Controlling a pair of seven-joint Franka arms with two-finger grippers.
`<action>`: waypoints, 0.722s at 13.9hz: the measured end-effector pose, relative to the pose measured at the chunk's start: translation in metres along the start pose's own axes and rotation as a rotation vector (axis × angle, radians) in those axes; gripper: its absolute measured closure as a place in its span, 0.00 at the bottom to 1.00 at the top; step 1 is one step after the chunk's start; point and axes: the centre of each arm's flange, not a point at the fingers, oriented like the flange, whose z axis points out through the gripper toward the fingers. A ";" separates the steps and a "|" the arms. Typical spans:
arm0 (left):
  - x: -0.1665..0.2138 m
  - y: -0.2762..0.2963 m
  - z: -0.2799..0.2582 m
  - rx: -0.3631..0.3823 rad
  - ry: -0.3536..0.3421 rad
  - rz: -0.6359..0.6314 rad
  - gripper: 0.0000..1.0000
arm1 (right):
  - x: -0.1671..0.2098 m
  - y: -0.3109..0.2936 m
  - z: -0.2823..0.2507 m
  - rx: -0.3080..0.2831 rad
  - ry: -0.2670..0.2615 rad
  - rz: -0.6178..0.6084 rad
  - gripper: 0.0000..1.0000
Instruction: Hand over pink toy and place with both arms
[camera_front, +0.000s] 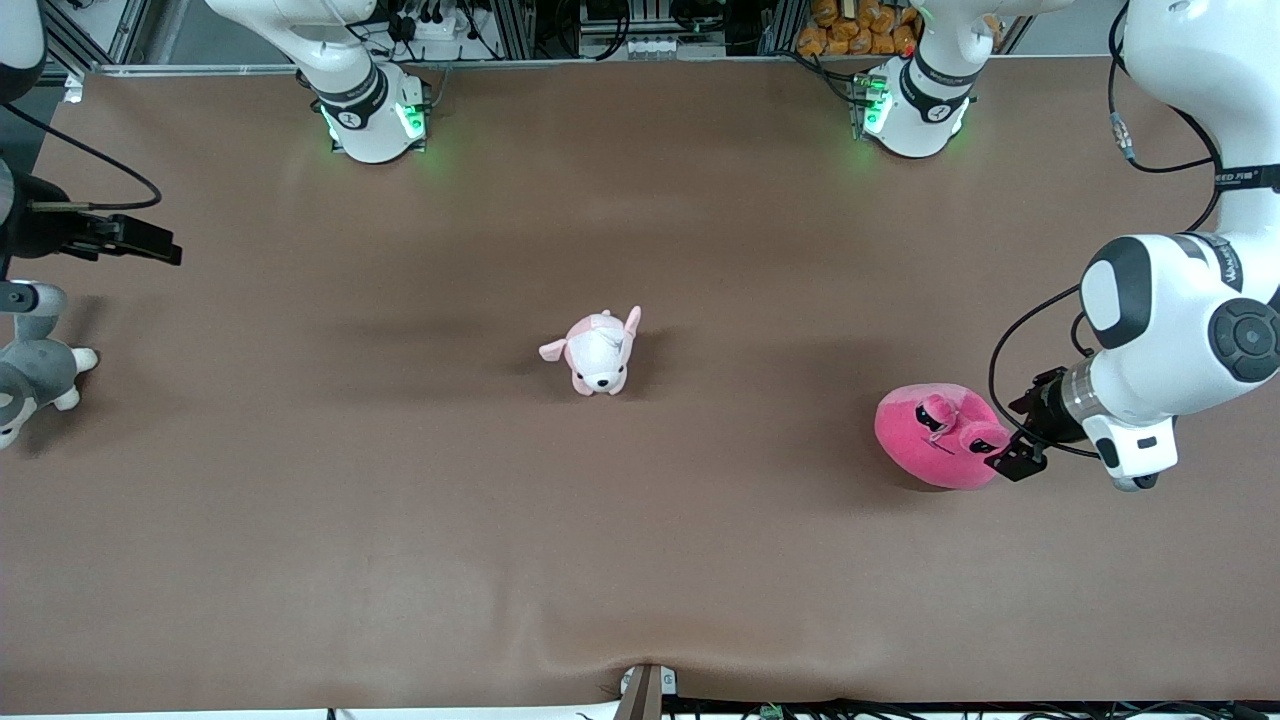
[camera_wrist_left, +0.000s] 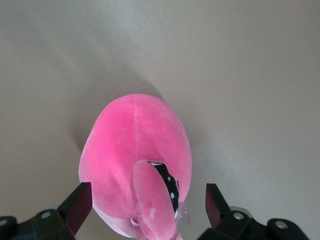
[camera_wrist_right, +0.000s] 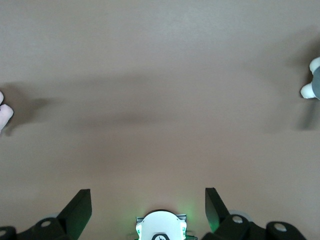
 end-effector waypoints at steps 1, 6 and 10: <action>0.000 -0.001 0.004 0.005 -0.003 -0.001 0.00 | 0.002 -0.010 0.001 -0.007 0.004 -0.018 0.00; -0.004 -0.005 0.015 0.025 -0.016 -0.004 0.18 | 0.021 -0.014 0.005 -0.017 -0.001 -0.022 0.00; -0.003 -0.006 0.016 0.026 -0.016 -0.015 0.61 | 0.026 -0.024 0.023 0.023 -0.076 0.032 0.00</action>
